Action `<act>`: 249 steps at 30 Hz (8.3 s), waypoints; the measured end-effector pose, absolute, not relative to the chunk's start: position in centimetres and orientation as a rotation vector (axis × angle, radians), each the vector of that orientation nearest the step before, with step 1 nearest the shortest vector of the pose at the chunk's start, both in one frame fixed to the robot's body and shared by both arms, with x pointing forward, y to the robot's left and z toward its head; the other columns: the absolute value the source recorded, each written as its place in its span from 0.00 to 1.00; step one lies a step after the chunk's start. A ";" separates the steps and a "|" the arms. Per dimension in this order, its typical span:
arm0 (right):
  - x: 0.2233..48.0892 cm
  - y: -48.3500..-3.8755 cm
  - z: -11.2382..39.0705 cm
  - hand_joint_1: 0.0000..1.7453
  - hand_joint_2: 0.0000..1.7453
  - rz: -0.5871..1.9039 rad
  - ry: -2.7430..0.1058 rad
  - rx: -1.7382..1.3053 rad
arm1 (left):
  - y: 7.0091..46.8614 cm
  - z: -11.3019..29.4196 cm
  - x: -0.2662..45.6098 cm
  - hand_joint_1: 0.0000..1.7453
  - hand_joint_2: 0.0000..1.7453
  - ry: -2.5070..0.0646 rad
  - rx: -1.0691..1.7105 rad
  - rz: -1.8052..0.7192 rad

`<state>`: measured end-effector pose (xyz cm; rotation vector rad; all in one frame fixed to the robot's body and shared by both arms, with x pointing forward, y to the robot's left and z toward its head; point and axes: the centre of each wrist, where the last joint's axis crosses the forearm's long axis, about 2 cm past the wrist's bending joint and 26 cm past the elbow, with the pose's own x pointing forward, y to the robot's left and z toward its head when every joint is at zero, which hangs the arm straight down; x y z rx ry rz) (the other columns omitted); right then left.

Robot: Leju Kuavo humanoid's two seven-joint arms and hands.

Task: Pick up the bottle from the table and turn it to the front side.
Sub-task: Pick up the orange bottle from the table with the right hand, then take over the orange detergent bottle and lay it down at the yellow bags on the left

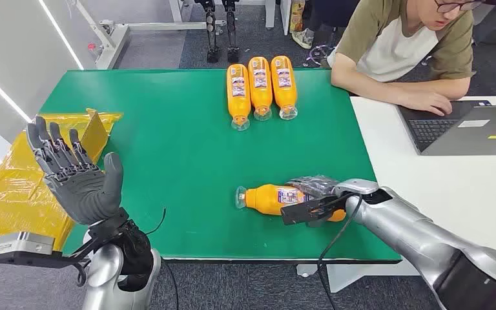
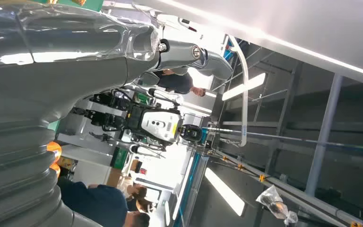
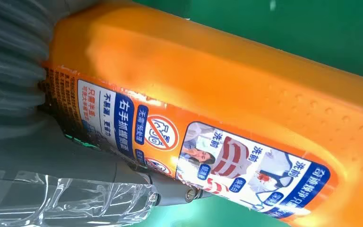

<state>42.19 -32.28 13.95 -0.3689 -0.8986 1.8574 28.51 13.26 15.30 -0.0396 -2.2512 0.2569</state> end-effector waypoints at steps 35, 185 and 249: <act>34.7 -20.1 9.0 1.00 1.00 1.062 -2.010 -0.545 | 11.3 12.8 28.1 0.00 1.00 -2.157 -0.245 0.114; 22.9 -11.9 10.3 0.00 1.00 0.428 -2.304 -0.205 | 23.2 13.5 41.5 1.00 1.00 -1.759 1.018 -0.889; 23.0 -12.0 9.7 0.00 1.00 0.469 -2.244 -0.131 | 29.7 4.4 36.2 0.00 1.00 -1.281 -0.224 -1.020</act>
